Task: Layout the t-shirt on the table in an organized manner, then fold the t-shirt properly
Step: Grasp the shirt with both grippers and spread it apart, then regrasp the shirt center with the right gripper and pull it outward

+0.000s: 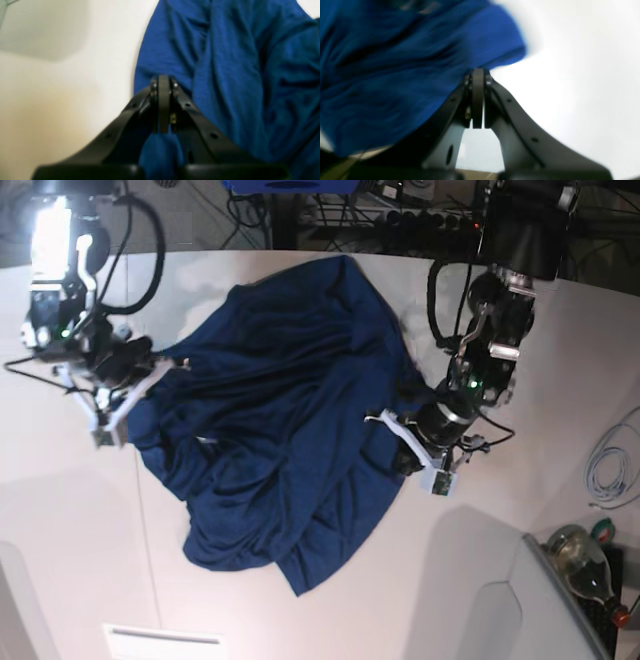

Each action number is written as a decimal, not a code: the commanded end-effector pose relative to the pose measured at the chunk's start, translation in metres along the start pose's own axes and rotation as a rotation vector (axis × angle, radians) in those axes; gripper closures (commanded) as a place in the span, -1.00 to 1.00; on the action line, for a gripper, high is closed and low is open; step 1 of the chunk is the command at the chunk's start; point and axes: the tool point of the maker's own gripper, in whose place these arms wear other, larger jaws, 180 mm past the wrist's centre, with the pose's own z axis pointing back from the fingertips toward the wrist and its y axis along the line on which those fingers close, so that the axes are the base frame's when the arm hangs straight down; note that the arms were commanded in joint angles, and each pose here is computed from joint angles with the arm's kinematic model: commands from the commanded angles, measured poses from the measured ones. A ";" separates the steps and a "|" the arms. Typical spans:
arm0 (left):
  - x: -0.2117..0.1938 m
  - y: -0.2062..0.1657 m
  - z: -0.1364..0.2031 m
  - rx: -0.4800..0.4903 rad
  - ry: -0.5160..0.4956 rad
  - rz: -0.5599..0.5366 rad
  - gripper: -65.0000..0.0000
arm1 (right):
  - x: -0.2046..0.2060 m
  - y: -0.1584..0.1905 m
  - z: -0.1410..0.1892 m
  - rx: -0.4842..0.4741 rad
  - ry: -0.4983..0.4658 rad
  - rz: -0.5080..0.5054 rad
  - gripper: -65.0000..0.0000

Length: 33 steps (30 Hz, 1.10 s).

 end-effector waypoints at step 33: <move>-0.032 -0.017 0.066 -0.007 -0.021 0.036 1.00 | 0.101 -0.108 -0.079 -0.132 -0.036 0.105 1.00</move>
